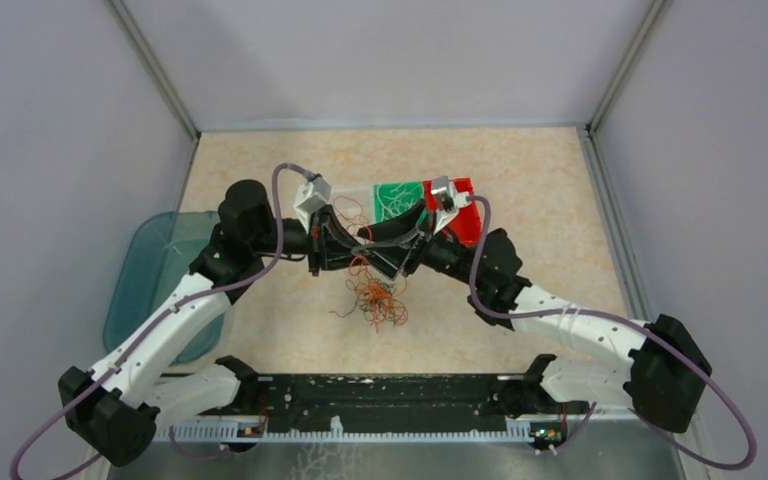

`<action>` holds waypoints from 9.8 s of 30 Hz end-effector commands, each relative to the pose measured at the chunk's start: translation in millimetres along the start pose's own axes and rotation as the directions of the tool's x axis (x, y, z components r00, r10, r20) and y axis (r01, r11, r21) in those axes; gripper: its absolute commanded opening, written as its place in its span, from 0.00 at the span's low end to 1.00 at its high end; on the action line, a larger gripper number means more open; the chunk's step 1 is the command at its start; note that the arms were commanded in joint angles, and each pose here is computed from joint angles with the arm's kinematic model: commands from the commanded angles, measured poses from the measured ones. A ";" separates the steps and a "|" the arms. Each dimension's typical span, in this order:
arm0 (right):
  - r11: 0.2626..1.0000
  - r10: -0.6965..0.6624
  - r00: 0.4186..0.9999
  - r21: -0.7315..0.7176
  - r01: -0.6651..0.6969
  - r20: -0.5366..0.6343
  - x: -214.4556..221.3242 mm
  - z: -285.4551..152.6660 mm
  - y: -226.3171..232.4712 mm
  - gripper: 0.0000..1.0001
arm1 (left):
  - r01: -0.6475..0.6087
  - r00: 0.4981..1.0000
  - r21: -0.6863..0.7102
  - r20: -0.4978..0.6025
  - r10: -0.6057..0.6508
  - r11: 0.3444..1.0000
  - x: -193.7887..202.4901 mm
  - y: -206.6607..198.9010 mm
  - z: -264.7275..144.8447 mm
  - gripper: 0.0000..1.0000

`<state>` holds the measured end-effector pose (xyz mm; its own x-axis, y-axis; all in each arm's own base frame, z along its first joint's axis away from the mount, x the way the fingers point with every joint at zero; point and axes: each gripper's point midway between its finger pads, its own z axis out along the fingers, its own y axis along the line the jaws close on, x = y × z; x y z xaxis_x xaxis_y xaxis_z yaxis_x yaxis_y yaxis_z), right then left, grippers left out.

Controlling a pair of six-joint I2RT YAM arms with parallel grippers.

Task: Untangle the cables
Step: Untie the cable, then place the cable in the bin, then adjust the bin at the center of the board, then untie the cable.

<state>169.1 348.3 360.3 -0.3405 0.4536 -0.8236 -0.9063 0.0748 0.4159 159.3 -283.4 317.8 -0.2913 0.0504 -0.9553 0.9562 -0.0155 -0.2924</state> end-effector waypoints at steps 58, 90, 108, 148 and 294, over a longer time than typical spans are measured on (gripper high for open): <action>0.978 0.020 0.989 0.210 0.011 -0.144 137.9 -59.1 -92.4 0.28 | -0.438 0.859 -0.153 0.220 0.462 0.886 -184.6 -35.9 -17.0 0.00; 0.836 -0.093 0.974 0.516 0.189 -0.206 101.9 -102.1 -121.8 0.61 | -0.539 0.713 -0.606 0.041 0.700 0.584 -201.1 66.3 -42.5 0.00; 0.647 -0.201 0.969 0.722 0.243 -0.146 37.2 -153.3 -143.2 0.55 | -0.411 0.906 -0.640 -0.208 0.369 0.649 -41.3 217.0 -48.1 0.00; 0.630 -0.191 0.962 0.727 0.272 -0.194 18.3 -148.1 -134.7 0.50 | -0.752 0.516 -0.337 -0.835 0.189 0.567 151.1 323.1 -76.9 0.54; 0.846 -0.365 0.906 0.329 0.419 -0.215 24.4 -37.8 -70.9 0.72 | -0.702 0.685 -0.105 -0.369 0.628 0.705 -42.2 56.2 -25.1 0.00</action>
<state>211.5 308.6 244.3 -0.1723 0.1398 -0.9751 -0.7871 0.5756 0.2217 242.6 -251.1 306.9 0.3440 0.4944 -0.7983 0.8895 0.1006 0.4456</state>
